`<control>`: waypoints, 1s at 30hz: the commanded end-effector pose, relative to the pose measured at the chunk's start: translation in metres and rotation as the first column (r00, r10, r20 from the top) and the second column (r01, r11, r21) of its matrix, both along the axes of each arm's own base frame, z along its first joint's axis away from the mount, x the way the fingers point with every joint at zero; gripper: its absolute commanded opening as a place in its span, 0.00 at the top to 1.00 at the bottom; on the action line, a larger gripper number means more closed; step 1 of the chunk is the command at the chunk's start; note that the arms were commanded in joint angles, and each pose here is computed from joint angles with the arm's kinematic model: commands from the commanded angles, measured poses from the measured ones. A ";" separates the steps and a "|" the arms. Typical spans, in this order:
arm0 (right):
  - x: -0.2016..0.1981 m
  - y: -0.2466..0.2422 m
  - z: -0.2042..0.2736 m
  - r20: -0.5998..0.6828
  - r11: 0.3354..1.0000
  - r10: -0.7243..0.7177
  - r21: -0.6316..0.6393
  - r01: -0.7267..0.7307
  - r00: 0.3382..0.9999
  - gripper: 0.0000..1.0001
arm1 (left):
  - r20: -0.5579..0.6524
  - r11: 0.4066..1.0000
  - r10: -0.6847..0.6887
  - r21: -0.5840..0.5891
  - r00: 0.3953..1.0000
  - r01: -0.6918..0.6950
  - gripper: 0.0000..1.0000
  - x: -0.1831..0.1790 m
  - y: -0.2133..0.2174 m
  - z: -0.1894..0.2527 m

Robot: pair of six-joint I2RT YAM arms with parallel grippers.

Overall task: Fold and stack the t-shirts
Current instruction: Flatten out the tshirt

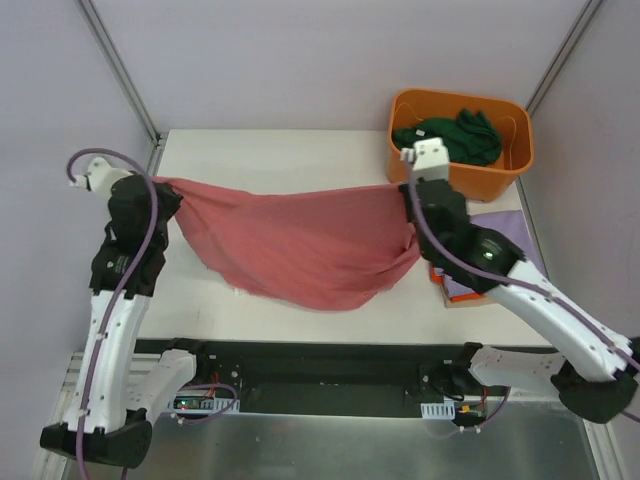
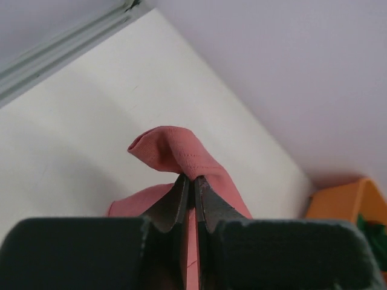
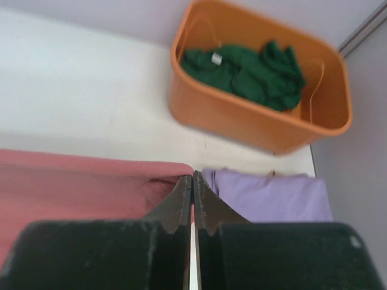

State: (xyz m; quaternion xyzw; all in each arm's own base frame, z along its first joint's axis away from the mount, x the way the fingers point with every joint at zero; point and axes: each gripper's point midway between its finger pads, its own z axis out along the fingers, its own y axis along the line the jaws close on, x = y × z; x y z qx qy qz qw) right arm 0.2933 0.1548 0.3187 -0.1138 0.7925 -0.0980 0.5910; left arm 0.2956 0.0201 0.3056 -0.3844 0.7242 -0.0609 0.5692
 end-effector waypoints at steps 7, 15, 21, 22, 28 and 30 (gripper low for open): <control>-0.124 -0.028 0.226 0.444 0.762 0.482 0.212 -0.612 0.755 1.00 | 0.601 0.989 -0.146 0.101 0.786 0.106 1.00 -0.116 -0.006 0.250; -0.206 -0.026 0.315 0.604 0.473 0.652 0.147 -0.868 0.458 1.00 | 0.816 0.962 -0.265 0.261 0.514 0.082 1.00 -0.232 -0.010 0.375; -0.204 -0.021 0.331 0.653 0.448 0.621 0.156 -0.880 0.433 0.99 | 0.840 0.938 -0.338 0.338 0.425 0.078 1.00 -0.255 -0.025 0.408; -0.195 -0.020 0.331 0.655 0.476 0.597 0.176 -0.862 0.463 1.00 | 0.838 0.940 -0.330 0.333 0.434 0.071 1.00 -0.249 -0.024 0.408; -0.080 -0.025 0.297 0.546 0.848 0.287 0.237 -0.474 0.787 1.00 | 0.733 0.956 -0.222 0.292 0.643 -0.002 1.00 -0.135 -0.002 0.376; -0.037 -0.018 0.269 0.480 0.937 0.180 0.183 -0.299 0.859 1.00 | 0.646 0.953 -0.167 0.300 0.745 -0.047 1.00 -0.078 0.010 0.347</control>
